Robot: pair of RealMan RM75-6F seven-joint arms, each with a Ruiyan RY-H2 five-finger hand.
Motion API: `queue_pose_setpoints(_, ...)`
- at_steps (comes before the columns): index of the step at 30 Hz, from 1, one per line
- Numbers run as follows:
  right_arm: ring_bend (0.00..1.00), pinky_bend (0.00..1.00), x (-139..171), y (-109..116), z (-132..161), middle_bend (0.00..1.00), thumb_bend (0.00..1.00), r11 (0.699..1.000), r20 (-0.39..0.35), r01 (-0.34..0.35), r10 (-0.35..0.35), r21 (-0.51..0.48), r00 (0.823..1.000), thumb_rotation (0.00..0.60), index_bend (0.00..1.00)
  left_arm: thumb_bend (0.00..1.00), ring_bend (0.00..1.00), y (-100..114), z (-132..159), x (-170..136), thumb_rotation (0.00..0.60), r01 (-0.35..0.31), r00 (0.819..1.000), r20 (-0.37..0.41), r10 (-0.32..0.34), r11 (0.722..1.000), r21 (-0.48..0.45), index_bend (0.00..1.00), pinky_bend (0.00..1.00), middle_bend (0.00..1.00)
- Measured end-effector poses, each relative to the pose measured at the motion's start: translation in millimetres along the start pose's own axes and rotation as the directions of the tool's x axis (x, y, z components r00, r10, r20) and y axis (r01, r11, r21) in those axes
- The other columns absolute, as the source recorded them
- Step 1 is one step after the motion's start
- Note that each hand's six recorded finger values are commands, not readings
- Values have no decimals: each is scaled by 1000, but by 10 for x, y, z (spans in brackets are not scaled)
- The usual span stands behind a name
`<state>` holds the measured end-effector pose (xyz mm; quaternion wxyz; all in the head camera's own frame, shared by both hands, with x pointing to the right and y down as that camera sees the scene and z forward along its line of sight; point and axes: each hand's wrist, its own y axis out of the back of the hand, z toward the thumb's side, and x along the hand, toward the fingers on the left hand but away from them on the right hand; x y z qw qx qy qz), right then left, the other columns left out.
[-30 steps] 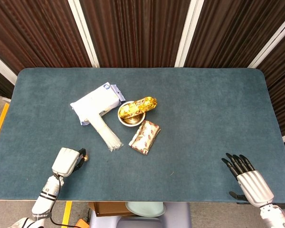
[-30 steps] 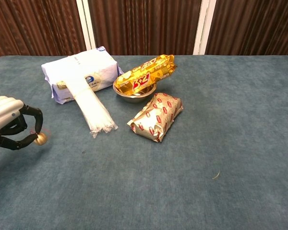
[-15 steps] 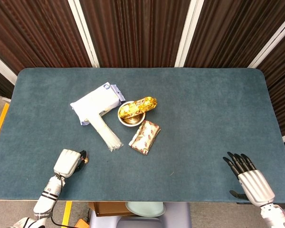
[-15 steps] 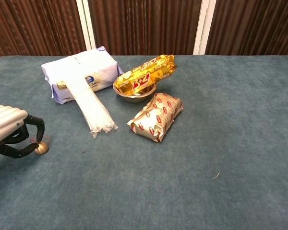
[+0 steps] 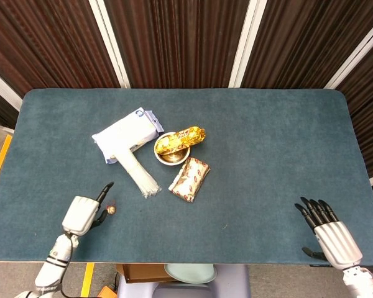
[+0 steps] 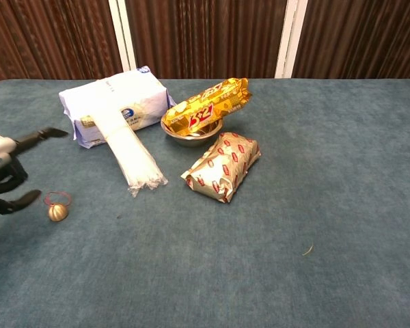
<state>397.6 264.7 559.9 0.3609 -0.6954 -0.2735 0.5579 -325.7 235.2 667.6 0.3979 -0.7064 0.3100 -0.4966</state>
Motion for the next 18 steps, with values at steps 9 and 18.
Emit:
queue_pose_setpoints(9, 0, 0, -30, 82, -138, 0, 212, 999, 84, 39, -41, 24, 996, 600, 0, 382, 0, 675, -380, -1019, 600, -41, 993, -112, 36, 998, -50, 0, 9, 0)
queue_pose_setpoints(18, 0, 0, 4, 86, -54, 0, 212, 997, 57, 71, -73, 33, 996, 600, 0, 380, 0, 680, -594, -1478, 600, -44, 969, -245, 25, 997, -70, 0, 7, 0)
